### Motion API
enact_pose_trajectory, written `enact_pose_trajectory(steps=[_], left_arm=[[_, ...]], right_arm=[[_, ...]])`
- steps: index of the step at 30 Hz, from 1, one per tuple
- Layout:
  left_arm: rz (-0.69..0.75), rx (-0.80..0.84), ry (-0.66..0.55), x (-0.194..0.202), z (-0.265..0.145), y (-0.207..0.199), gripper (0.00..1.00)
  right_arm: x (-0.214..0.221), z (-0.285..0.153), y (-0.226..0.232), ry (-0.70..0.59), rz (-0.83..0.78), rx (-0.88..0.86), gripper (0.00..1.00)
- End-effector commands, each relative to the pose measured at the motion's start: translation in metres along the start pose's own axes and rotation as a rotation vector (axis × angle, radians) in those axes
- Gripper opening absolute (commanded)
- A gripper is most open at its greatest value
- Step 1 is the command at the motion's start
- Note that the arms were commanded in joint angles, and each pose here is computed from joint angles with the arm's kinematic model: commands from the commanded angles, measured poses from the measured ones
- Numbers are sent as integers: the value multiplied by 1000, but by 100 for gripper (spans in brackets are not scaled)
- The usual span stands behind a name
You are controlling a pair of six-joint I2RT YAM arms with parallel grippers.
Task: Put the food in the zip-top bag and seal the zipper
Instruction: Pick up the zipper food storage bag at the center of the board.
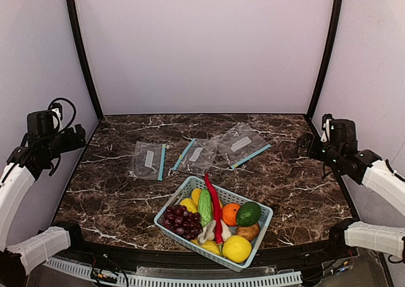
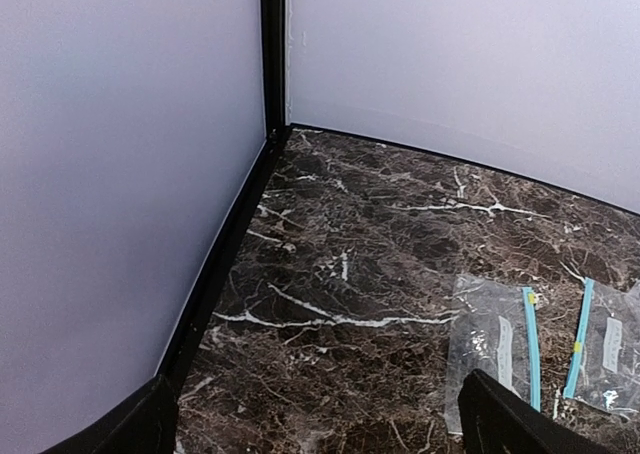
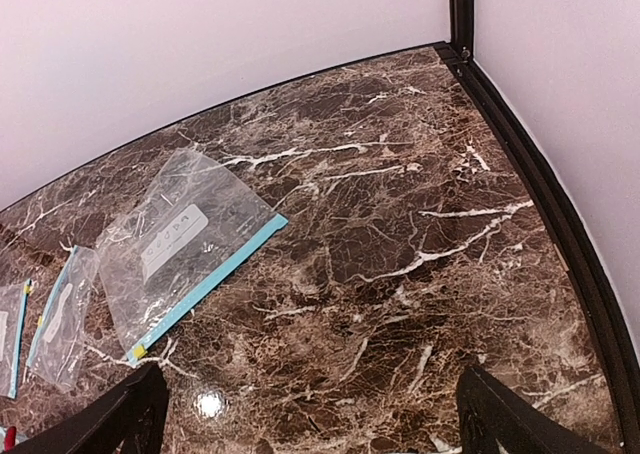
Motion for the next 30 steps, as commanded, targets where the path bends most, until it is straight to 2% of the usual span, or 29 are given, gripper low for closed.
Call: enact_pose_trajectory(steps=[1,6,10,14,18,21,26,30], left_arm=[[-4,-127,19,-5,-3,13,99],[-3,-72,37,0,2,7,99],[33,104,55,8,13,-12,99],[22,311,151,21,34,-37,99],[-18,502,305,33,61,-62,99],[-93,568,421,50,82,-73,99],[-153,615,498,68,100,-82,98],[-163,657,569,83,113,-94,93]], right_arm=[[-5,-2,2,-23,-5,-6,99],[-6,-6,5,-17,-2,-42,99],[-5,-12,13,2,-24,-121,99],[-7,-23,21,19,-43,-207,99],[-4,-34,29,62,-37,-301,99],[2,-35,35,105,-28,-368,99],[8,-29,38,138,-16,-398,98],[10,-24,40,136,-6,-420,99]])
Point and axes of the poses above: each gripper's point midway between its finger pads, its own z axis out along the fingers, its own y axis along the line the jaws close on, x = y × z, the point moved 7 cm from there along -z, back along the fingers, and after that the axes turned 6 degrees about z, right-handed, at the moved point
